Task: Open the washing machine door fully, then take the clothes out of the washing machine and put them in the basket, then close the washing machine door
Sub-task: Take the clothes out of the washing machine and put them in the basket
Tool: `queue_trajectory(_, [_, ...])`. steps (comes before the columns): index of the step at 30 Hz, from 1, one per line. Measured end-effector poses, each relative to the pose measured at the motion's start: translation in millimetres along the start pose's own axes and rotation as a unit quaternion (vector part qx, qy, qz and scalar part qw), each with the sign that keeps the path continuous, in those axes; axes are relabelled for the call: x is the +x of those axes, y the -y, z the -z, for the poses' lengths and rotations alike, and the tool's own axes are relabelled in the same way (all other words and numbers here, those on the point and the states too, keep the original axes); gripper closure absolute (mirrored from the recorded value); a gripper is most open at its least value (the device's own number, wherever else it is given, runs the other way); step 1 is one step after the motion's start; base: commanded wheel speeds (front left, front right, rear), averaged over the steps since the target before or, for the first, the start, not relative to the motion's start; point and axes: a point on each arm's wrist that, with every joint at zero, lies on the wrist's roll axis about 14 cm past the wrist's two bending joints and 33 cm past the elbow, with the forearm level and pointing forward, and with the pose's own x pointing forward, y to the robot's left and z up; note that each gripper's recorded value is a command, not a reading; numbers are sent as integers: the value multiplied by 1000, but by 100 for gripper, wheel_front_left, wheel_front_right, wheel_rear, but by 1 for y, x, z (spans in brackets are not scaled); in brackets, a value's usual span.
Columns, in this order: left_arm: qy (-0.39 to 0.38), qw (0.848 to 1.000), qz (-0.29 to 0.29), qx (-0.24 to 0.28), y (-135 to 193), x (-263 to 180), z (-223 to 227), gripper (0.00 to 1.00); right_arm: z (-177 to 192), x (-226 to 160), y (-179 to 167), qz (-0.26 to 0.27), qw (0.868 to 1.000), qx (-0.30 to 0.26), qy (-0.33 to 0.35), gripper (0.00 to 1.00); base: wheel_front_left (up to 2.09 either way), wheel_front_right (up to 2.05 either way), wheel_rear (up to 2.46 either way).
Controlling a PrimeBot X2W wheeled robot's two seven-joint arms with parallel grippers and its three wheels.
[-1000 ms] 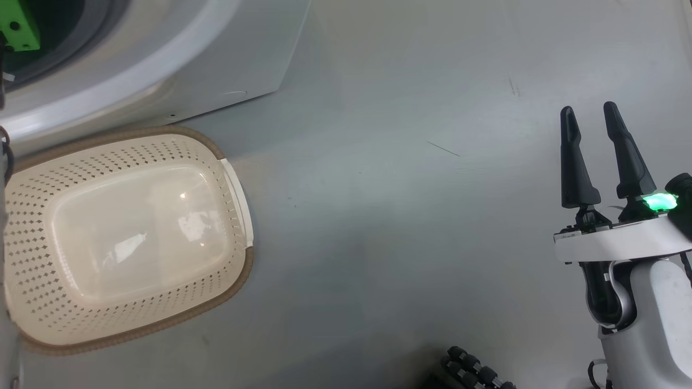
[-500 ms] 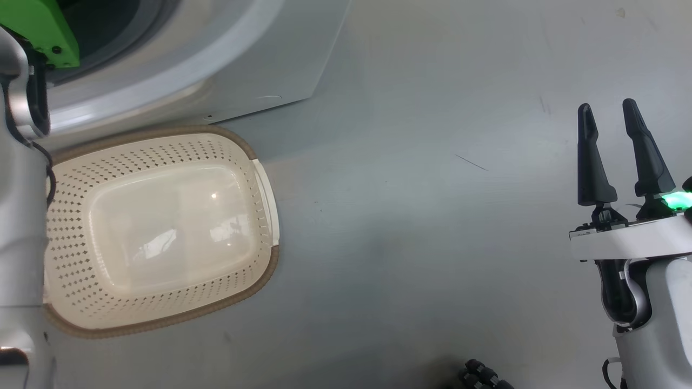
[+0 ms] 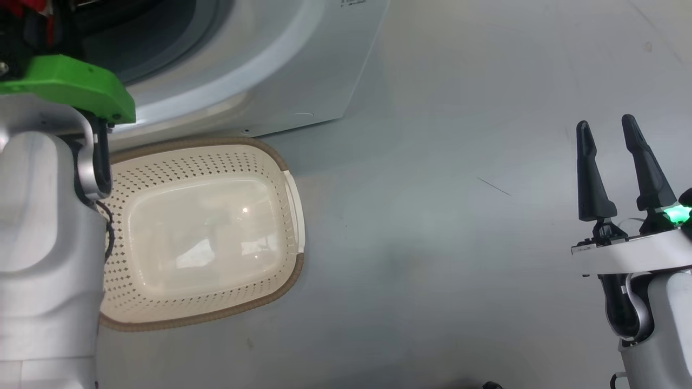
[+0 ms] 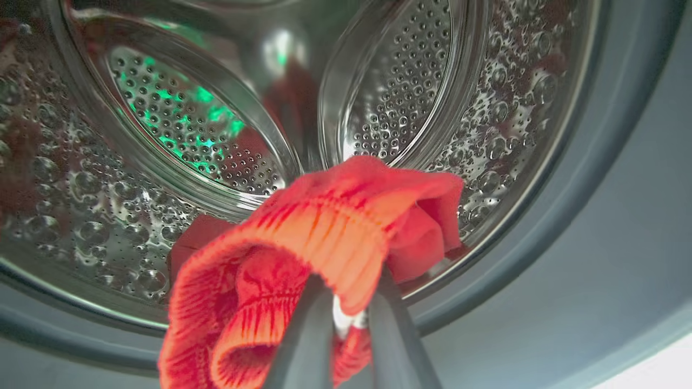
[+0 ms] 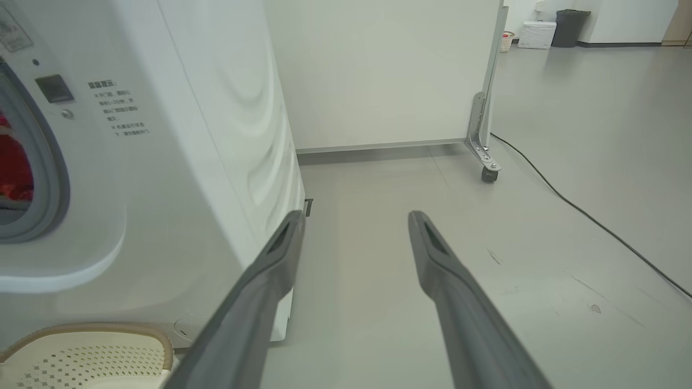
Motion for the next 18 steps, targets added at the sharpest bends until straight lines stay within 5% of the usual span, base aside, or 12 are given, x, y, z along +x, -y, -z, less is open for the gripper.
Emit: queue_trajectory(18, [128,991,-27,5,-7,-79,-67,100,-16,-17,-31,-45,999,1,18,0,0,0,0])
